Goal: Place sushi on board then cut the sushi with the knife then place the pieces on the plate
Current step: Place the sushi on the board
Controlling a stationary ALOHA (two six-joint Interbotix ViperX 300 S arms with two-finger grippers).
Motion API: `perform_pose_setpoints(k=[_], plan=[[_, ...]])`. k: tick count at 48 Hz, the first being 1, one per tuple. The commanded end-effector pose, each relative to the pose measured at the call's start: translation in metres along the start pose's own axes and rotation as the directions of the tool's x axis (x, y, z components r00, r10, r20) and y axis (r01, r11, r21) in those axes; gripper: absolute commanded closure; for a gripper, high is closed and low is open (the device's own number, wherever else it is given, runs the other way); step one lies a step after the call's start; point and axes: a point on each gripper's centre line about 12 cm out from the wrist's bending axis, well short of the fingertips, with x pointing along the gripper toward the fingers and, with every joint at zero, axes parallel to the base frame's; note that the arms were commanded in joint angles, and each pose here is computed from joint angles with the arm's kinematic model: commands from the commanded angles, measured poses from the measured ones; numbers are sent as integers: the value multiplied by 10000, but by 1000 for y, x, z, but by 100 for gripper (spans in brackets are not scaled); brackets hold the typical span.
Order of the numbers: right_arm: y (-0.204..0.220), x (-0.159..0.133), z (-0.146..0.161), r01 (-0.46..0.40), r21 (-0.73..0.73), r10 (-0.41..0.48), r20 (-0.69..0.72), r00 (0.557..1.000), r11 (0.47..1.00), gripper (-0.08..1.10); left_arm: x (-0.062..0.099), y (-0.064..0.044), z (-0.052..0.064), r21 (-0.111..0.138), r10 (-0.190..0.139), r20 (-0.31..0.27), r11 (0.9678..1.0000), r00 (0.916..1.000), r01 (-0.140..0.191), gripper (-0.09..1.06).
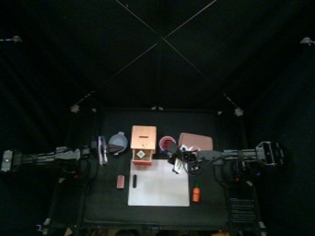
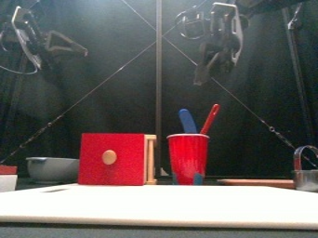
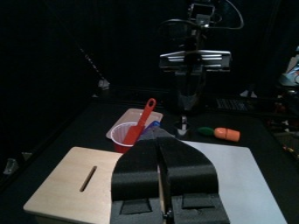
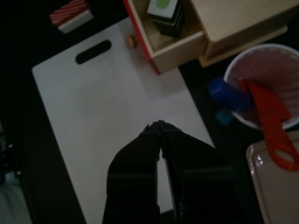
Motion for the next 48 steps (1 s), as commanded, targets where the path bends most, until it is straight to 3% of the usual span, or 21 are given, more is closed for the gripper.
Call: perform_pose_setpoints(k=[1, 11, 17, 27, 36, 43, 48], plan=[[5, 1, 25, -106, 5, 105, 564, 9984, 9999, 84, 2, 1, 8, -14, 46, 230, 10000, 9997, -45, 91], [14, 26, 46, -307, 361, 285, 598, 9978, 9989, 39, 2, 1, 6, -14, 46, 169, 10000, 9998, -45, 91], [11, 43, 59, -193, 799, 168, 321, 9993, 9966, 23, 2, 1, 4, -14, 61, 92, 10000, 9999, -61, 91], [14, 68, 76, 457, 1402, -349, -785, 9963, 9891, 23, 0, 1, -5, -13, 62, -123, 10000, 9999, -62, 91], [18, 86, 96, 794, 1394, -678, -864, 9940, 9870, 23, -1, 2, -7, -12, 108, -168, 9999, 9998, -108, 91], [20, 103, 105, 857, 1350, -756, -785, 9940, 9871, 23, -2, 7, -11, 11, 354, -275, 9994, 9990, -353, 91], [16, 110, 107, 970, 1315, -871, -794, 9930, 9866, 23, -4, 16, -16, 25, 813, -411, 9967, 9958, -813, 90]])
